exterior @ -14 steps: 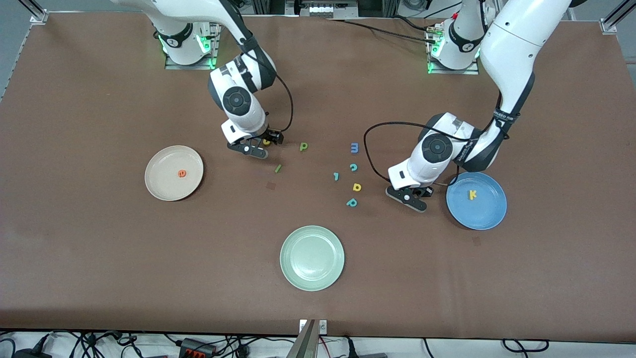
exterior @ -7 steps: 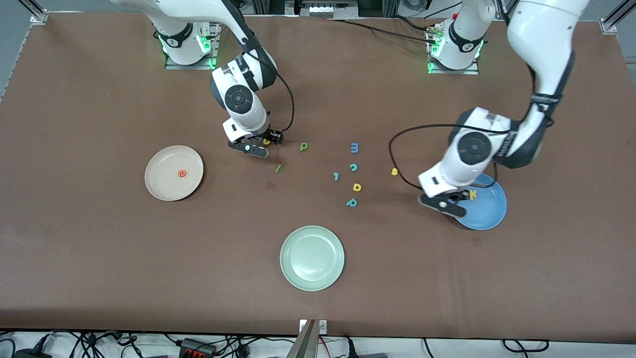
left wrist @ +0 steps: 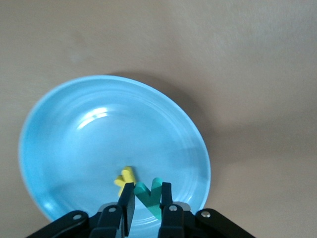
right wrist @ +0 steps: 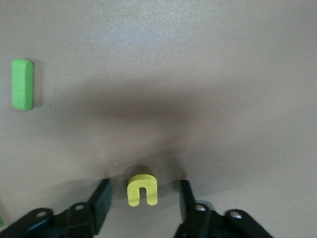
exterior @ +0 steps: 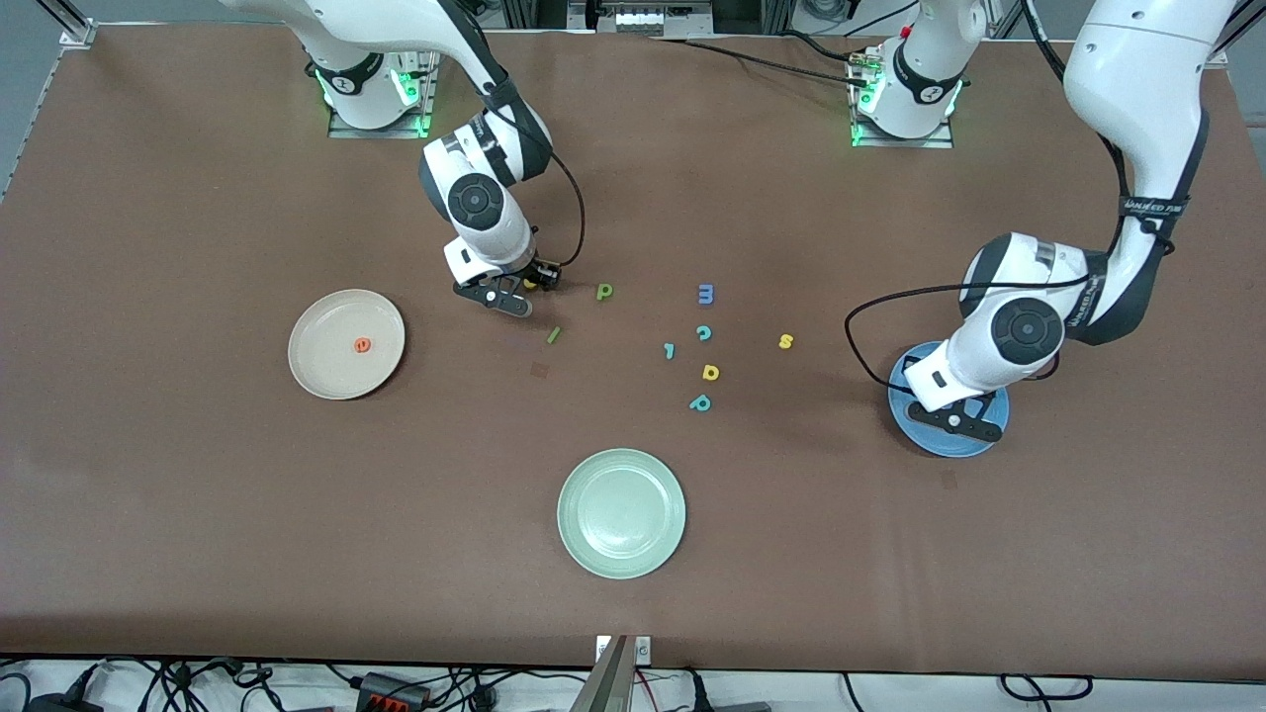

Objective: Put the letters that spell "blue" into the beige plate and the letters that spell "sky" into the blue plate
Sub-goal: 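Place y on blue plate while the right gripper grasps yellow u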

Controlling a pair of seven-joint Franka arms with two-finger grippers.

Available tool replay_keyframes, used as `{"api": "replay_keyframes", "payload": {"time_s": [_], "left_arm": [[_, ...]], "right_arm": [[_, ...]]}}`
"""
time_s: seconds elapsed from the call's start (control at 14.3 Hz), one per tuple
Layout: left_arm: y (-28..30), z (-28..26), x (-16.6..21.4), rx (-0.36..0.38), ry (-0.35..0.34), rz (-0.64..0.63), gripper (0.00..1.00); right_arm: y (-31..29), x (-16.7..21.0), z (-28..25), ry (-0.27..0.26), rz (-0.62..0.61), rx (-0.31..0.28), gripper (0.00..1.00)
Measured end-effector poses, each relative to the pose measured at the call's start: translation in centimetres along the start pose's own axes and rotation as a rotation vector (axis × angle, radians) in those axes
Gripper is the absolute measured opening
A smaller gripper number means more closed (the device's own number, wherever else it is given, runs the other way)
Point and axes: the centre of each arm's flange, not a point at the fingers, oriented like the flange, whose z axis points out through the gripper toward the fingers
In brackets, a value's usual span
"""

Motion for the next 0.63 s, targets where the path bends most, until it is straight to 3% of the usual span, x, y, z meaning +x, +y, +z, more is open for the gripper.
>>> {"api": "replay_keyframes", "payload": {"time_s": [0.14,0.28,0.35,0.63], "left_arm": [[0.4,1.0,0.0,-0.008,-0.014,0.006,0.26],[0.5,1.6,0.0,-0.013,-0.024,0.007,0.30],[0.5,1.8,0.0,-0.014,-0.026,0.007,0.40],[1.5,0.9,0.3,-0.017,-0.014,0.013,0.76]], "right_arm": [[-0.1,0.0,-0.1,0.003,-0.001,0.004,0.55],[-0.2,-0.1,-0.3,0.005,-0.002,0.008,0.30],[-0.2,-0.1,-0.3,0.005,-0.001,0.008,0.26],[-0.3,0.0,-0.4,0.007,-0.001,0.011,0.26]]}}
